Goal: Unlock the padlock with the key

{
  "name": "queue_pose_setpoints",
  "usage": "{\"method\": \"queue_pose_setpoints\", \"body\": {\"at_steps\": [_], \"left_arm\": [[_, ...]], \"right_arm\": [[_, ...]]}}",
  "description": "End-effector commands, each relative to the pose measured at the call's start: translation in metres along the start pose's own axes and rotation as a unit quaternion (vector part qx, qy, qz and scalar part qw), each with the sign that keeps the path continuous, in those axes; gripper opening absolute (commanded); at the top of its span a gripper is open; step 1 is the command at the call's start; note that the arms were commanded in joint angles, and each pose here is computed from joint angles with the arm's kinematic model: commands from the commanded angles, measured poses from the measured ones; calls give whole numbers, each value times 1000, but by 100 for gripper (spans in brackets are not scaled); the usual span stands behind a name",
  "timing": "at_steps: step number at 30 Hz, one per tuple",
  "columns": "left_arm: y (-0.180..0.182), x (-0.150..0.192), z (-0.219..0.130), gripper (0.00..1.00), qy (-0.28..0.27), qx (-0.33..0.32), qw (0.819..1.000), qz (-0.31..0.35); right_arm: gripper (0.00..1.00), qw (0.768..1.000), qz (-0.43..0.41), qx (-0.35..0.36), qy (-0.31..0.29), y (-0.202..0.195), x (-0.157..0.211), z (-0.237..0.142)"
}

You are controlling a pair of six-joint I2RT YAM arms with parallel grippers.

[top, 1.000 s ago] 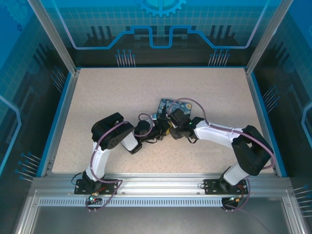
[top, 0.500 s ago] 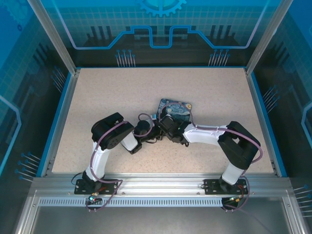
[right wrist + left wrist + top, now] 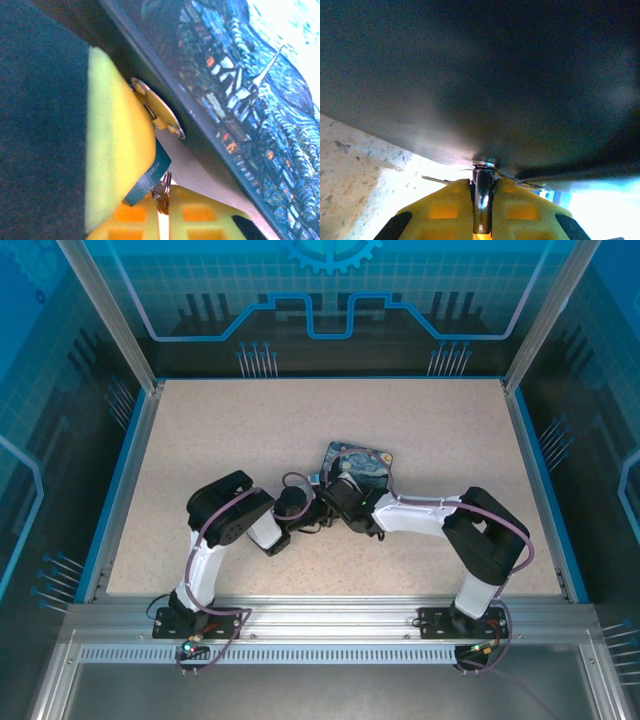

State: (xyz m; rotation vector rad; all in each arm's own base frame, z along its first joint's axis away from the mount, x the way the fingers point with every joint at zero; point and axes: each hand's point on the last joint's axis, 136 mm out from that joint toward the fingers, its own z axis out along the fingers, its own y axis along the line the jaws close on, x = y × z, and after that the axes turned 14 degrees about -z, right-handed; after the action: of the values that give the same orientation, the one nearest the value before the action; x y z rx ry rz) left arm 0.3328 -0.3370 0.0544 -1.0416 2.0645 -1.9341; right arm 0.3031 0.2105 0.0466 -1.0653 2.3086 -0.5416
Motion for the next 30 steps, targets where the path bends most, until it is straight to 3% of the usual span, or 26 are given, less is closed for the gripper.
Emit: {"method": "queue_pose_setpoints", "body": {"at_steps": [1, 4, 6, 7, 10, 13, 15, 24, 30], "left_arm": [[18, 9, -4, 0, 23, -26, 999, -8], [19, 9, -4, 0, 21, -27, 999, -8], [19, 8, -4, 0, 20, -27, 999, -8], [19, 8, -4, 0, 20, -27, 999, -8], [21, 6, -5, 0, 17, -28, 999, -8], [23, 4, -6, 0, 13, -31, 999, -6], [25, 4, -8, 3, 11, -33, 999, -2], [23, 5, -23, 43, -1, -34, 999, 19], [18, 9, -37, 51, -8, -31, 999, 34]], "right_arm": [[3, 997, 49, -30, -60, -9, -38, -16], [0, 992, 59, -83, -73, -2, -40, -22], [5, 988, 68, -114, -78, 1, -40, -28], [12, 986, 73, -125, -83, 2, -39, -32], [47, 978, 103, -159, -88, -2, -33, -40], [63, 965, 150, -194, -90, -8, -24, -44], [65, 955, 183, -215, -89, -11, -18, -41], [66, 914, 261, -296, -92, -8, -13, -38], [66, 898, 278, -325, -105, -3, -12, -52]]}}
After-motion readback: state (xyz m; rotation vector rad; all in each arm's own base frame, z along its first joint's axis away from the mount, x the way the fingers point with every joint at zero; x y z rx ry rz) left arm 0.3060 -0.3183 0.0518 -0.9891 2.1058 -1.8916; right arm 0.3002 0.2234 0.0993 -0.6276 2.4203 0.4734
